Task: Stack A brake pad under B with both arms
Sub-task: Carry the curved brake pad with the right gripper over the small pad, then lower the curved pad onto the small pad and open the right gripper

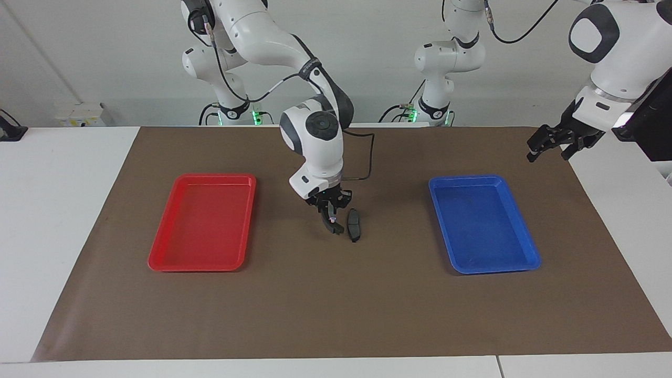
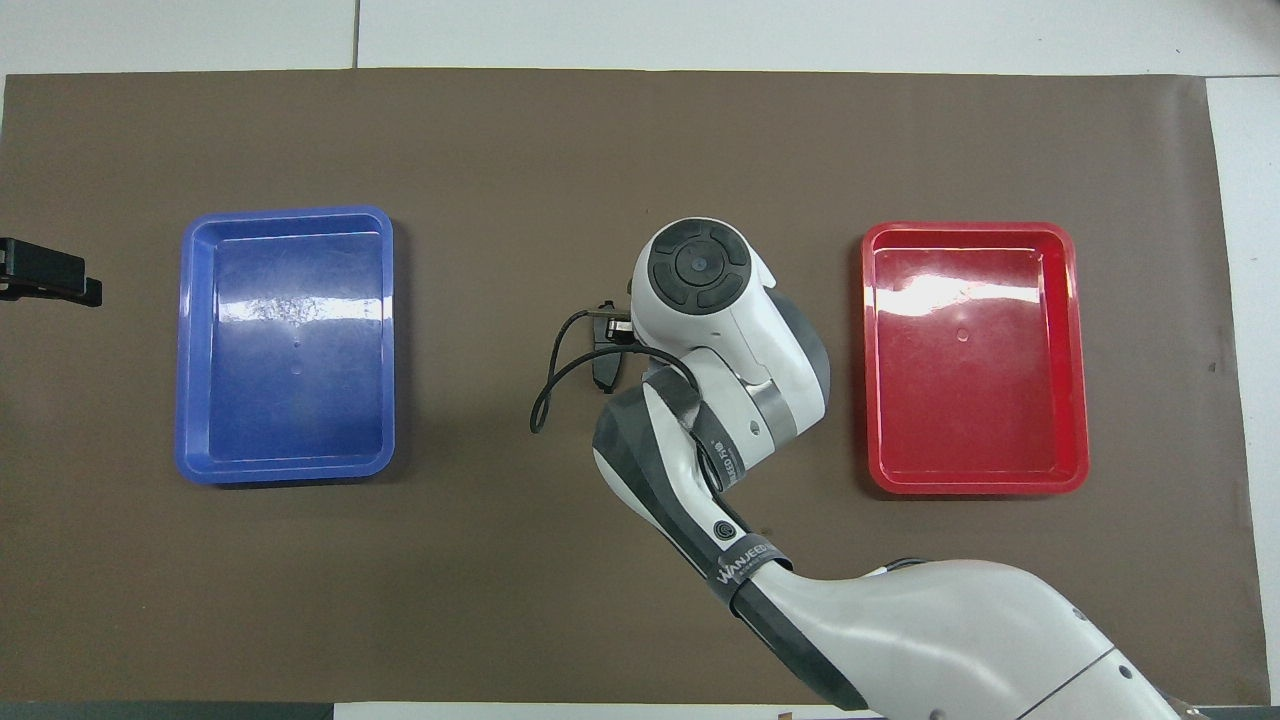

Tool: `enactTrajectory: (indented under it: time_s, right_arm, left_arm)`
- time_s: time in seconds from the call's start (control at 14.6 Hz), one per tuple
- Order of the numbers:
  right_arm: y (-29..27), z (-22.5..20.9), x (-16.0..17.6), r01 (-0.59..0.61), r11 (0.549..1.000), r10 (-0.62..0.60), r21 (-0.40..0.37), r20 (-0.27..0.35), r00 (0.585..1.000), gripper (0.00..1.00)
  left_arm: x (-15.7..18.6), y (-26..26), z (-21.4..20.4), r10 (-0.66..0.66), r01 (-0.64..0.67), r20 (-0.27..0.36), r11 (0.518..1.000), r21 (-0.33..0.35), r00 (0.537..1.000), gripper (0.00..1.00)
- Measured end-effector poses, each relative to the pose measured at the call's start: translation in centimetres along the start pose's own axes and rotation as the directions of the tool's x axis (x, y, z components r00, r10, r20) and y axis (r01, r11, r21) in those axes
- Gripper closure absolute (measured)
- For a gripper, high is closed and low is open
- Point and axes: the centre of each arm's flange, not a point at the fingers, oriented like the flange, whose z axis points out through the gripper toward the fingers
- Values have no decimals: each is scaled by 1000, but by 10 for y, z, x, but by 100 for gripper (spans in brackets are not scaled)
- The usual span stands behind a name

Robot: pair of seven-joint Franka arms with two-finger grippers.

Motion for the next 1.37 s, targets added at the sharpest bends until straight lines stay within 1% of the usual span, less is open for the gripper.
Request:
enactTrajectory:
  time_s: [0.21,0.34,0.48,0.55,0.75,1.37]
  right_arm:
    - [-21,11,-3,-3,1000,4,29,-32,999,57]
    - [-29,19,-5,8,999,-6,36,-41,999,57]
    - [-34,30,-7,15,999,-13,34,-40,999,57]
    - [-36,34,-7,16,999,-15,33,-38,999,57]
    - [-38,40,-6,17,999,-15,40,-47,999,57]
    - [-42,49,-9,24,999,-23,38,-46,999,57]
  left_arm:
    - [-2,5,-5,12,-12,0,1000,11,1000,1]
    - [-6,7,-7,15,-16,15,1000,10,1000,1]
    - [-11,7,-8,16,-16,42,1000,8,999,1]
    - [-13,8,-9,16,-16,46,1000,8,999,1]
    - [-15,8,-11,16,-16,45,1000,7,999,1]
    - [-15,8,-11,17,-17,45,1000,7,999,1]
